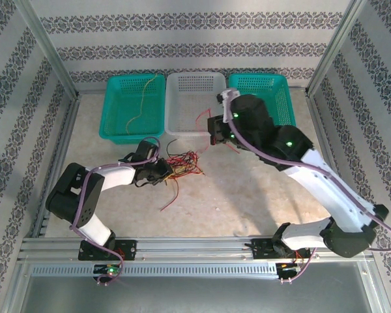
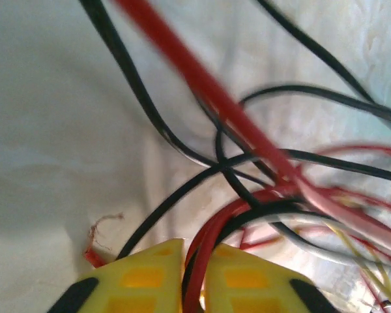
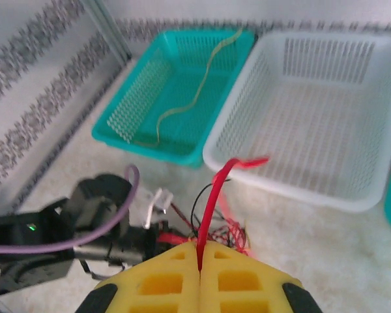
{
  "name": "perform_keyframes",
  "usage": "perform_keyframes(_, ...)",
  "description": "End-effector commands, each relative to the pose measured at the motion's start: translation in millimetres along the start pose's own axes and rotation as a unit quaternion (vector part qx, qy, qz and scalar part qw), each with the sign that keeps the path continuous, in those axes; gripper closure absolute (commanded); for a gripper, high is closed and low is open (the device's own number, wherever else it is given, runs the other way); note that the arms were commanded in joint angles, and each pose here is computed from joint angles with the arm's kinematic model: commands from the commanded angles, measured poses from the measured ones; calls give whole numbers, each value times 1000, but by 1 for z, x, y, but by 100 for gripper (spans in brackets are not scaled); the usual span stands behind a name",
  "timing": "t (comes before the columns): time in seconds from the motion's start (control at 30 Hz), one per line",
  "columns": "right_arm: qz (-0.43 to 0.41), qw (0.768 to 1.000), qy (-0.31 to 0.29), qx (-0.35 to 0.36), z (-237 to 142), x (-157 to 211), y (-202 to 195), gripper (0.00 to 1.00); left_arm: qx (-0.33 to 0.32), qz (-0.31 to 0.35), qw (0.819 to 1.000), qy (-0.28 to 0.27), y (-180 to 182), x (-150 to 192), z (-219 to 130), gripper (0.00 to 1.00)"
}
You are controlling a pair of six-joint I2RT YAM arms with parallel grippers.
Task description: Untangle the cables
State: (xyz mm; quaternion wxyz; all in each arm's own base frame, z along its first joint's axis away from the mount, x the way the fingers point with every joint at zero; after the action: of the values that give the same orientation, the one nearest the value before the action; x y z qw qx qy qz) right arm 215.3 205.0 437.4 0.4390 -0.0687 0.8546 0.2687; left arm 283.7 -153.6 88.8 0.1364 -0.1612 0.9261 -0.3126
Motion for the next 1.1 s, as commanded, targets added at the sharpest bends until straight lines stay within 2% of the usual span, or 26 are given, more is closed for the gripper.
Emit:
perform_keyframes(0.0, -31, 998, -60, 5, -42, -23, 2, 100, -4, 6, 1000, -4, -5, 2, 6, 92)
perform_keyframes(0.2, -46, 988, -143, -26, -98, -55, 8, 100, -17, 9, 1000, 3, -3, 6, 8, 96)
perform_keyframes(0.4, -61, 977, -199, -42, -132, -71, 10, 100, -31, 47, 998, -2, -15, 7, -1, 95)
perform_keyframes(0.63, -69, 975, -210, -36, -132, -73, 9, 100, -41, 67, 997, -10, -23, 7, -12, 92)
perform_keyframes(0.67, -69, 975, -207, -36, -130, -72, 9, 100, -37, 71, 997, -13, -26, 5, -16, 89)
perform_keyframes(0.83, -74, 979, -185, -43, -118, -65, 11, 100, 28, 116, 991, -56, -64, 0, -63, 53)
perform_keyframes(0.93, -72, 982, -172, -42, -108, -60, 11, 100, 68, 150, 982, -98, -93, -2, -102, 41)
perform_keyframes(1.07, -68, 984, -156, -49, -95, -53, 12, 100, 115, 212, 962, -128, -130, -3, -142, 39)
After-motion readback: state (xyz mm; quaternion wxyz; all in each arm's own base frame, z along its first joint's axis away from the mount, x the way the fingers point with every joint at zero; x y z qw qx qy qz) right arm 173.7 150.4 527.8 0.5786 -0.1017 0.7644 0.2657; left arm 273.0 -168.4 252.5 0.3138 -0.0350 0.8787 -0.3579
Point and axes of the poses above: each hand's point on the last joint's axis, 136 mm out from that joint toward the fingers, its own z axis out along the fingers, its own y axis along the line the jaws close on, x = y × z, the point moved 8 cm from there along -z, back along the fingers, and after that the axes turned 8 degrees about z, right-handed, at the moved point
